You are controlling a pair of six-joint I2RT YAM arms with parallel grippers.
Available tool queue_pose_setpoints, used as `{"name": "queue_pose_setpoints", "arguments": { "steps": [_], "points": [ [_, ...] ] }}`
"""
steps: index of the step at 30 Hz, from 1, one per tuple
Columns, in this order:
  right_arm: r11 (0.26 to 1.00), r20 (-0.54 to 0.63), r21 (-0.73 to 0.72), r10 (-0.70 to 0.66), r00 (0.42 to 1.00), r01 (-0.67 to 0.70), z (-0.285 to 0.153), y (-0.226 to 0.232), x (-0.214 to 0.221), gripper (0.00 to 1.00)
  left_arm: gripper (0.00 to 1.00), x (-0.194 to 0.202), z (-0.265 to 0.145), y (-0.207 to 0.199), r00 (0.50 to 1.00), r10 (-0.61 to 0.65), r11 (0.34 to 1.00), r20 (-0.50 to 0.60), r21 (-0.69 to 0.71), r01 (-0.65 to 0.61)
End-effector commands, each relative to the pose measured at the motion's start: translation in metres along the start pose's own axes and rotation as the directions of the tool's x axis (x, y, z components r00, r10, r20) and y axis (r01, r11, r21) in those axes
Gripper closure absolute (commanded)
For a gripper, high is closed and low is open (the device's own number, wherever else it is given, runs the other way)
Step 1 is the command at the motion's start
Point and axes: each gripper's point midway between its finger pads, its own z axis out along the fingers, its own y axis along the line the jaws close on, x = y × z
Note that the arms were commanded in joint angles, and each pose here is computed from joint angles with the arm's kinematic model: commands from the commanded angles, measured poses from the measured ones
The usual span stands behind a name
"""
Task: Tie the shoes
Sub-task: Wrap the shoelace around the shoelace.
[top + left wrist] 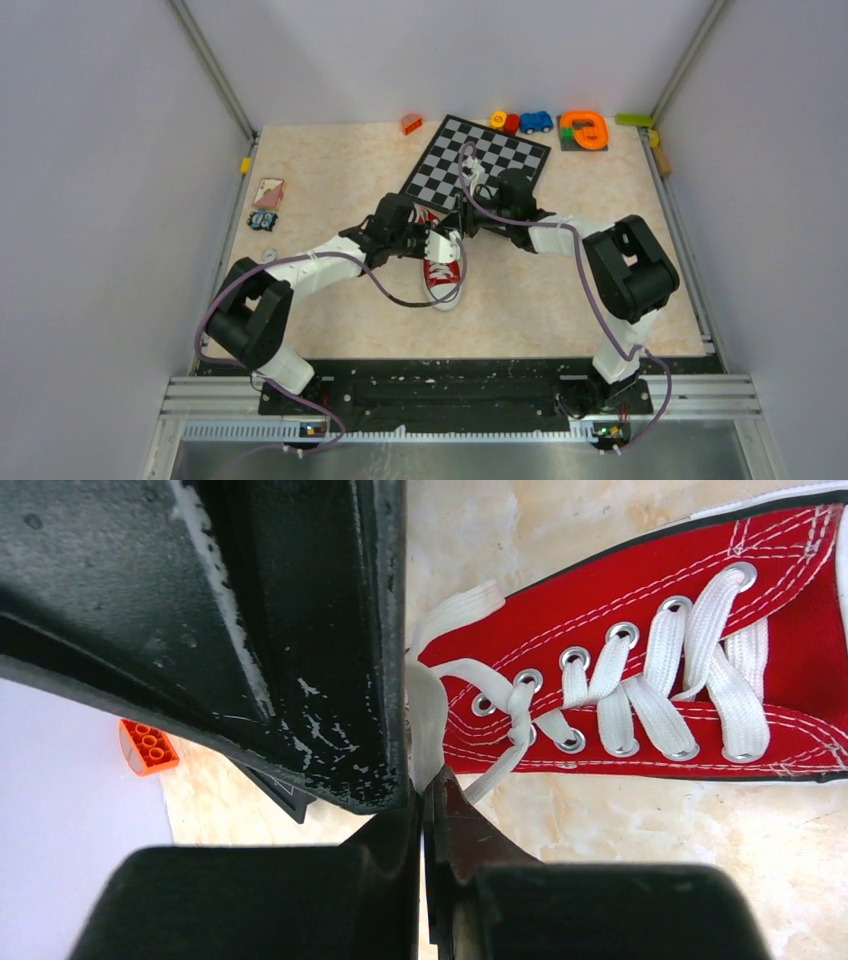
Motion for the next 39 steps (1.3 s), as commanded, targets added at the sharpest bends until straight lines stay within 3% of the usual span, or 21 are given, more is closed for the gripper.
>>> {"name": "queue_pose_setpoints", "arguments": {
  "steps": [1,6,9,11,14,18,21,24,28,29,32,36,39],
  "points": [
    [0.995,0.057,-0.040,-0.090,0.994,0.093,0.002,0.019,-0.027,0.63,1.00,-0.013,0.003,0.019,0.999,0.003,0.999,0.043,-0.040,-0.001],
    [0.995,0.055,-0.043,-0.091,0.994,0.094,0.003,0.019,-0.026,0.65,1.00,-0.014,0.006,0.018,0.999,0.003,0.999,0.046,-0.033,-0.001],
    [0.994,0.053,-0.047,-0.092,0.994,0.095,0.003,0.019,-0.026,0.74,1.00,-0.013,0.006,0.019,0.999,0.003,0.999,0.044,-0.035,-0.001],
    [0.994,0.051,-0.049,-0.098,0.994,0.100,0.003,0.019,-0.025,0.87,1.00,-0.013,0.006,0.019,0.999,0.001,0.999,0.041,-0.037,0.000],
    [0.993,0.048,-0.041,-0.105,0.993,0.107,0.004,0.017,-0.025,0.98,0.98,-0.012,0.005,0.021,0.999,-0.009,0.999,0.038,-0.051,0.011],
    [0.993,0.048,-0.023,-0.117,0.992,0.118,0.004,0.013,-0.025,1.00,0.89,-0.011,-0.001,0.019,0.999,-0.025,0.997,0.035,-0.076,0.028],
    [0.992,0.049,-0.023,-0.124,0.991,0.126,0.004,0.013,-0.025,1.00,0.80,-0.014,-0.014,0.023,0.997,-0.059,0.990,0.051,-0.127,0.065],
    [0.991,0.054,-0.021,-0.128,0.990,0.129,0.004,0.013,-0.027,1.00,0.60,-0.017,-0.029,0.021,0.990,-0.122,0.978,0.072,-0.160,0.132],
    [0.990,0.054,-0.019,-0.138,0.989,0.139,0.003,0.013,-0.027,1.00,0.27,-0.026,-0.052,0.015,0.971,-0.187,0.954,0.150,-0.208,0.216],
    [0.990,0.053,-0.020,-0.141,0.989,0.142,0.003,0.013,-0.026,1.00,0.23,-0.029,-0.055,0.013,0.962,-0.209,0.946,0.178,-0.214,0.245],
    [0.987,0.054,-0.032,-0.157,0.986,0.159,0.002,0.015,-0.025,1.00,0.20,-0.042,-0.080,0.018,0.917,-0.260,0.892,0.303,-0.289,0.349],
    [0.982,0.056,-0.047,-0.181,0.982,0.184,0.001,0.018,-0.024,1.00,0.18,-0.055,-0.112,0.032,0.789,-0.379,0.755,0.483,-0.332,0.566],
    [0.979,0.055,-0.056,-0.193,0.980,0.196,0.000,0.020,-0.023,1.00,0.16,-0.046,-0.136,0.057,0.594,-0.525,0.496,0.609,-0.348,0.795]
  ]
}}
